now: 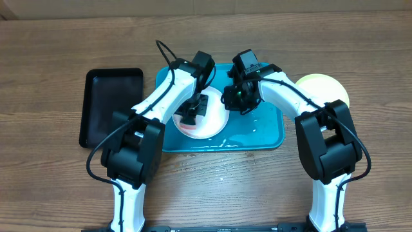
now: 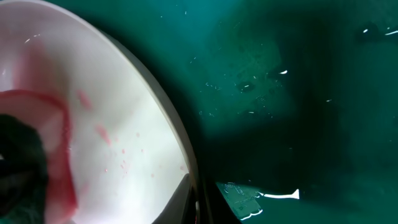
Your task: Clean dirty plates on tray and stack at the side
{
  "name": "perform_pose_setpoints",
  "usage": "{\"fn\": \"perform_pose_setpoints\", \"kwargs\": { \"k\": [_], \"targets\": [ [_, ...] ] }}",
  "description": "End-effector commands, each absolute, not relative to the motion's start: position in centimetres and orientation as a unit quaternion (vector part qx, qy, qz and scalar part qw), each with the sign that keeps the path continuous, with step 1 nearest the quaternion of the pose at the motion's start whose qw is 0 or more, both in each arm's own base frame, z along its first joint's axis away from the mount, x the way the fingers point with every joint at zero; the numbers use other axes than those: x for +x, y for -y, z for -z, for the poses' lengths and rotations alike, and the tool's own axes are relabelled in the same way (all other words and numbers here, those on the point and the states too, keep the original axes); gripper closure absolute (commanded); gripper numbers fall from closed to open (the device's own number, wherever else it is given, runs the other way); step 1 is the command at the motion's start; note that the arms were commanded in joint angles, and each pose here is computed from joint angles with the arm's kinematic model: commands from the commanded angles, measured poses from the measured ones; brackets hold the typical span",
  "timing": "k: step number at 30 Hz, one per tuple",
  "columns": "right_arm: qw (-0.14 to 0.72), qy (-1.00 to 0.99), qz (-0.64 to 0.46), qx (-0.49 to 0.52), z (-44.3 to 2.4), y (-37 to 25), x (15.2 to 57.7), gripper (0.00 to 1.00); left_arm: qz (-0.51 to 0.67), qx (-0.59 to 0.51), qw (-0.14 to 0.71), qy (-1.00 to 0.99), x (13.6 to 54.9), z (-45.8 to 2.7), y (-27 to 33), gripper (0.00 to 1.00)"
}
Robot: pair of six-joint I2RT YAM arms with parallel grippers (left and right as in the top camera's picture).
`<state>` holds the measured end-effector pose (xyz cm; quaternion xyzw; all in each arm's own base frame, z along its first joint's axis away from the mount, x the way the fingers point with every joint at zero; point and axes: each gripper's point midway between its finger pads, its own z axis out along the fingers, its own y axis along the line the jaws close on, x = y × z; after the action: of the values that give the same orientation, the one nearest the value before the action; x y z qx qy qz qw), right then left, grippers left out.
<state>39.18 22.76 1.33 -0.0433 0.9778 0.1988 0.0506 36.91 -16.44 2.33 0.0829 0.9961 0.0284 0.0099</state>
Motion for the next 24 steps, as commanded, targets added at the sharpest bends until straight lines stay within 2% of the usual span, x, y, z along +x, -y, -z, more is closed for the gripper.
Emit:
{"fn": "perform_pose_setpoints", "kwargs": {
  "k": [1,7,14,19,24],
  "targets": [
    [0.042,-0.98,-0.192,-0.038,-0.3,-22.5,39.1,0.95,0.038,0.122,0.022,-0.992,37.2,-2.8,19.8,0.96],
    [0.041,-0.98,-0.192,-0.038,-0.3,-22.4,39.0,0.95,0.024,0.105,0.099,-0.989,40.7,-3.2,20.1,0.96],
    [0.041,-0.98,-0.191,-0.038,-0.3,-22.4,39.0,0.95,-0.133,-0.018,0.166,-0.977,42.8,-4.3,14.1,0.96],
    [0.041,-0.98,-0.191,-0.038,-0.3,-22.4,39.0,0.95,-0.132,-0.012,0.114,-0.985,40.5,-3.7,13.9,0.96],
    [0.041,-0.98,-0.191,-0.038,-0.3,-22.4,39.0,0.95,-0.063,0.021,0.023,-0.998,36.8,-2.8,16.0,0.96]
  ]
}}
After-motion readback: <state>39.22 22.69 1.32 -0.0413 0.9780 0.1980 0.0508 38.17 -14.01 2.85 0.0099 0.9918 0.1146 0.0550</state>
